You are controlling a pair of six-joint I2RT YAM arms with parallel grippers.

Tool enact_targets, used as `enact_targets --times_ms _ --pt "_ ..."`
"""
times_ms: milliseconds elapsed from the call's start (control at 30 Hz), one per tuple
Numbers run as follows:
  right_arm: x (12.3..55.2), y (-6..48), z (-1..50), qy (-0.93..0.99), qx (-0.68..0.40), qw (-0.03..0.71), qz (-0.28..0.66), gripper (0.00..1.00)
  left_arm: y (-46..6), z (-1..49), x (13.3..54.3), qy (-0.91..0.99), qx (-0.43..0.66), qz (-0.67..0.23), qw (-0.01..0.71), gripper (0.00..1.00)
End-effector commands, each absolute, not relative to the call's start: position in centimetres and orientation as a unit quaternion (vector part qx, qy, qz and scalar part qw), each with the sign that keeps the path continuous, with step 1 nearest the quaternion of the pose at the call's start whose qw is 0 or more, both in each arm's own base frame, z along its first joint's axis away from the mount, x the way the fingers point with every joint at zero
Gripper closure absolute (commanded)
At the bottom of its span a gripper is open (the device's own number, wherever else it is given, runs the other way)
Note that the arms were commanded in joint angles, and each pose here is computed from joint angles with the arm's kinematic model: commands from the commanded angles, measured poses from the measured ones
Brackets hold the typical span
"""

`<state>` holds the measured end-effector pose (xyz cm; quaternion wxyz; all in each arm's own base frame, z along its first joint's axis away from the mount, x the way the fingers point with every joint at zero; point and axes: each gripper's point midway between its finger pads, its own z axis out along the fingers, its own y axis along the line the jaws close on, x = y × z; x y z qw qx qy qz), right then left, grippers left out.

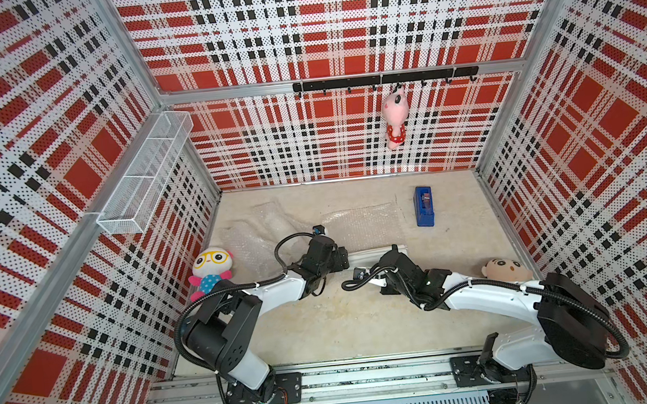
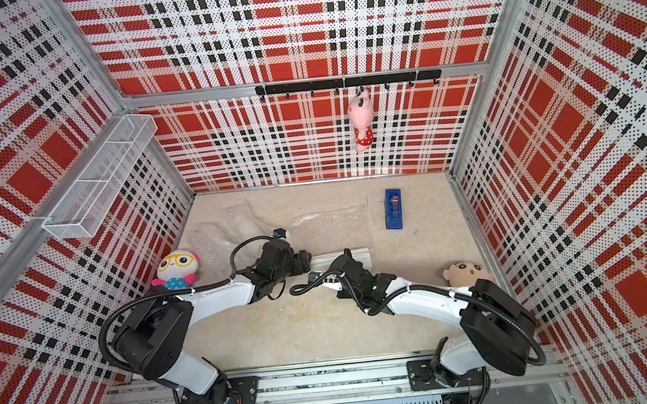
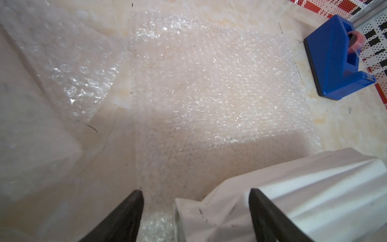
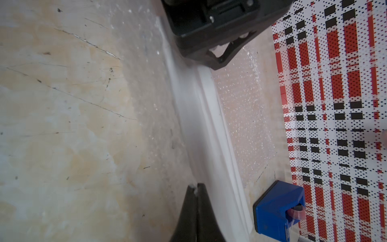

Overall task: Wrap vases in bubble wrap
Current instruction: Wrap the vase in bubble wrap.

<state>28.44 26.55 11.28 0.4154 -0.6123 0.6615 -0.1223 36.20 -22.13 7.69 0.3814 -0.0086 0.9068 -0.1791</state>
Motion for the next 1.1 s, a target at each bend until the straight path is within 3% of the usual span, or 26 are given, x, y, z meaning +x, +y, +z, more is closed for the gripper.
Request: enact_targets --times_ms 0,267,433,700,900,1067 --pt "30.3 27.3 13.2 0.645 -0.604 0.446 -0.142 1.0 -22.4 7.8 36.5 0.908 0.002 -0.166 0.383 0.18" --pt "31.9 27.1 12.7 0.645 -0.598 0.448 -0.161 0.96 -22.4 7.9 37.0 0.909 0.002 -0.16 0.386 0.17" --pt "32.3 27.0 12.2 0.644 -0.596 0.45 -0.162 0.82 -22.3 8.3 37.3 0.908 -0.002 -0.155 0.39 0.17" --pt "33.2 26.4 11.2 0.652 -0.592 0.447 -0.159 0.78 -17.9 12.7 38.0 0.885 -0.074 -0.126 0.442 0.16" --pt "33.8 26.4 11.1 0.651 -0.59 0.453 -0.151 0.73 -14.7 17.8 35.1 0.848 -0.108 -0.101 0.509 0.17" --pt "34.4 26.5 10.8 0.652 -0.59 0.454 -0.146 0.71 -17.9 18.3 31.6 0.851 -0.074 -0.134 0.503 0.19"
